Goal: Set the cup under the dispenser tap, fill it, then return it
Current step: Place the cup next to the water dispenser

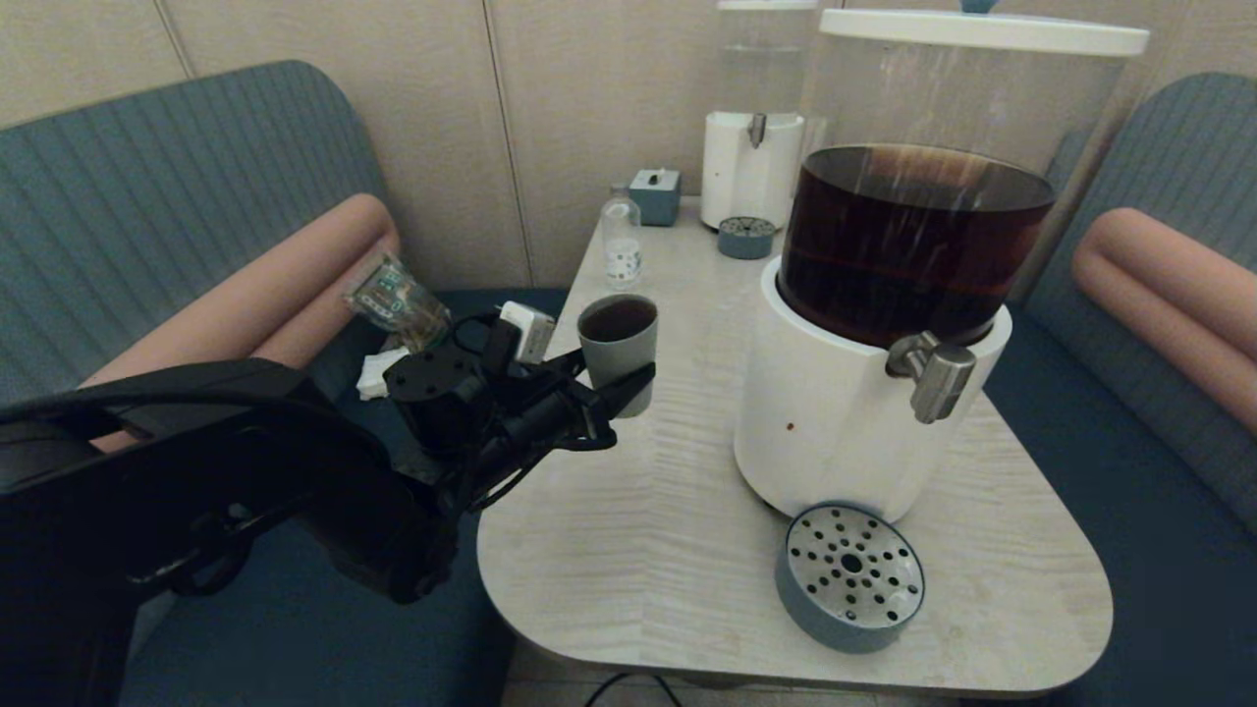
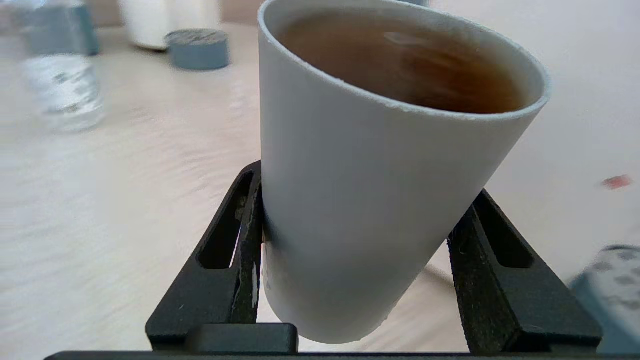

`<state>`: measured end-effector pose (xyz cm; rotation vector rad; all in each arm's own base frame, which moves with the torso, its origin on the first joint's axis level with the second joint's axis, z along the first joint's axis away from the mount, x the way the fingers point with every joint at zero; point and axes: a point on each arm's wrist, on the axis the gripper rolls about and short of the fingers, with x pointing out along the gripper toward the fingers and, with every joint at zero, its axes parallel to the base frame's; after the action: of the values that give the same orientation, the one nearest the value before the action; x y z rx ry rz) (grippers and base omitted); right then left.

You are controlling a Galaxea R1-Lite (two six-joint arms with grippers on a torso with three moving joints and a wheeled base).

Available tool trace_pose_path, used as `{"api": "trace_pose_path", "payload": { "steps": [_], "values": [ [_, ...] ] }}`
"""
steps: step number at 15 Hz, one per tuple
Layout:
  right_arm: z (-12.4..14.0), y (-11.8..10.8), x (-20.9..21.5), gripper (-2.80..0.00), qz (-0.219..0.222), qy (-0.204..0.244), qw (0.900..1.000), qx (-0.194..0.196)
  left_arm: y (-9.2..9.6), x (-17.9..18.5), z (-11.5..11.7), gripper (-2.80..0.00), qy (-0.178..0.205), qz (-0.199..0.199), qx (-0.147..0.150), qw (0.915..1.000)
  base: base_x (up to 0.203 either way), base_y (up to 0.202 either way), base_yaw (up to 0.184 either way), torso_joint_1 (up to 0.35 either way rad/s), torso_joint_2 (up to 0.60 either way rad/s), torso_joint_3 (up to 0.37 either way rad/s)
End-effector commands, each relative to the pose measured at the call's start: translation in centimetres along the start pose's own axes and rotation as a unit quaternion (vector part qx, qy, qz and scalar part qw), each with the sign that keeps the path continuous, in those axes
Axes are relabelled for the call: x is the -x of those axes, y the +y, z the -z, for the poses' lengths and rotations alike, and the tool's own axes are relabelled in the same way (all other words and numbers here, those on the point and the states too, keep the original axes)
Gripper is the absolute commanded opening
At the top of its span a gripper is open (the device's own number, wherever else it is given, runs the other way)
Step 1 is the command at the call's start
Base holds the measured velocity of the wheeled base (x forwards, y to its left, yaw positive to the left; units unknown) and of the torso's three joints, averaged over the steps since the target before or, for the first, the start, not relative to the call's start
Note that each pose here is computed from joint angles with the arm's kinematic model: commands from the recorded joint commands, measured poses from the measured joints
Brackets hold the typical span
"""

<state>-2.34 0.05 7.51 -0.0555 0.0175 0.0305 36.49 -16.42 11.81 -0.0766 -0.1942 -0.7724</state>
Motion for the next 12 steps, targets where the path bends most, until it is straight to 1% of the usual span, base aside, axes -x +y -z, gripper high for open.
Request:
{"api": "trace_pose_path", "payload": {
  "steps": [1,8,12],
  "values": [
    [0.0,0.0,0.0,-2.8,0.0,0.0,1.0,0.0,1.0,0.1,1.3,-2.8,0.011,-0.008,0.002,0.9999,0.0,0.0,0.0,0.0,0.0,0.0],
    [0.0,0.0,0.0,-2.8,0.0,0.0,1.0,0.001,2.6,-0.7,3.1,-2.8,0.007,-0.019,-0.001,0.9998,0.0,0.0,0.0,0.0,0.0,0.0],
    [0.0,0.0,0.0,-2.8,0.0,0.0,1.0,0.001,3.5,-0.8,4.1,-2.8,0.012,-0.028,0.001,0.9995,0.0,0.0,0.0,0.0,0.0,0.0]
  ]
}}
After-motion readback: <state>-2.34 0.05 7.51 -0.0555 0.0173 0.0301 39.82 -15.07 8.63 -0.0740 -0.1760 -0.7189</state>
